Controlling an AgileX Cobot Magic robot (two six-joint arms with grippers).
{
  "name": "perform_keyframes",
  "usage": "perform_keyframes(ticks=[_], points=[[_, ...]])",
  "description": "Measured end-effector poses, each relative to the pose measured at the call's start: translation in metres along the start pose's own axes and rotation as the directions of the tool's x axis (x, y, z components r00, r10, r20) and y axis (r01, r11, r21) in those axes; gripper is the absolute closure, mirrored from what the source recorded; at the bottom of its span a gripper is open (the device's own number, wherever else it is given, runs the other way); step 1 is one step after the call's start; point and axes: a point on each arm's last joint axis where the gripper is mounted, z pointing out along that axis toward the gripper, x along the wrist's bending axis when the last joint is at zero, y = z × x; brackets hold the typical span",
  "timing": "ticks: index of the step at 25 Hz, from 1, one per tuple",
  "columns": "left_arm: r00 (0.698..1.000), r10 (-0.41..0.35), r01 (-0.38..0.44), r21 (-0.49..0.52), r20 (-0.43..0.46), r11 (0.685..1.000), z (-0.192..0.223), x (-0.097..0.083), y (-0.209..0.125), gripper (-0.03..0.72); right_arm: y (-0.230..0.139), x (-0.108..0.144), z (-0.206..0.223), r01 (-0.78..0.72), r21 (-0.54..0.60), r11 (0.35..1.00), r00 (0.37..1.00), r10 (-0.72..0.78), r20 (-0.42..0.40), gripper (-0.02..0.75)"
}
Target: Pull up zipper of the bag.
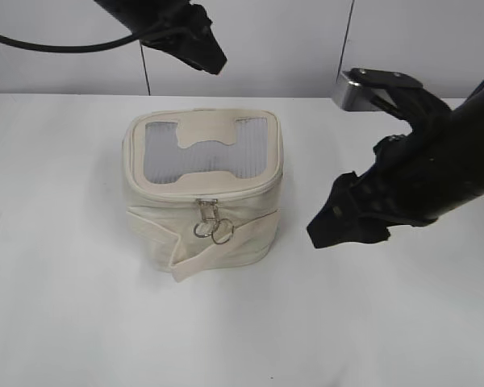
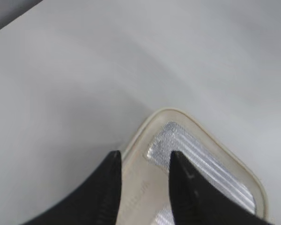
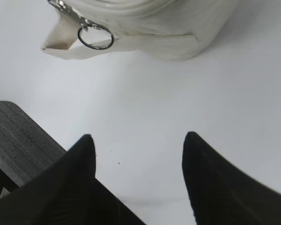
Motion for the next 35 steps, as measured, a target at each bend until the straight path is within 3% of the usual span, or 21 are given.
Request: perform_keyframes(ticks=[6, 14, 17, 20, 26, 30, 35], points=[[0.99, -0.063, 0.049, -0.112, -0.128, 0.992, -0.074, -0.041, -0.05, 0.435, -0.017, 0.009, -0.043, -0.002, 0.065, 0.998, 0.998, -0.002, 0.071, 0.272], [0.948, -0.191, 0.128, -0.245, -0.256, 0.961, -0.17, -0.112, -0.184, 0.439, -0.064, 0.022, -0.104, 0.057, 0.09, 0.994, 0.988, -0.069, 0.136, 0.272], [0.927, -0.228, 0.123, -0.331, -0.298, 0.936, -0.206, -0.139, -0.237, 0.441, -0.099, 0.023, -0.115, 0.068, 0.065, 0.996, 0.988, -0.076, 0.138, 0.274], [0.898, -0.244, 0.099, -0.372, -0.365, 0.923, -0.228, -0.154, -0.278, 0.441, -0.132, 0.022, -0.127, 0.109, 0.014, 0.994, 0.979, -0.109, 0.17, 0.288], [0.85, -0.26, 0.063, -0.402, -0.457, 0.913, -0.239, -0.164, -0.333, 0.441, -0.177, 0.023, -0.152, 0.212, -0.166, 0.963, 0.954, -0.167, 0.247, 0.297], [0.847, -0.262, 0.042, -0.433, -0.462, 0.9, -0.234, -0.166, -0.353, 0.442, -0.2, 0.025, -0.166, 0.267, -0.302, 0.915, 0.943, -0.184, 0.278, 0.297], [0.864, -0.263, 0.025, -0.485, -0.43, 0.874, -0.229, -0.166, -0.349, 0.442, -0.221, 0.026, -0.177, 0.319, -0.435, 0.842, 0.931, -0.191, 0.312, 0.31]])
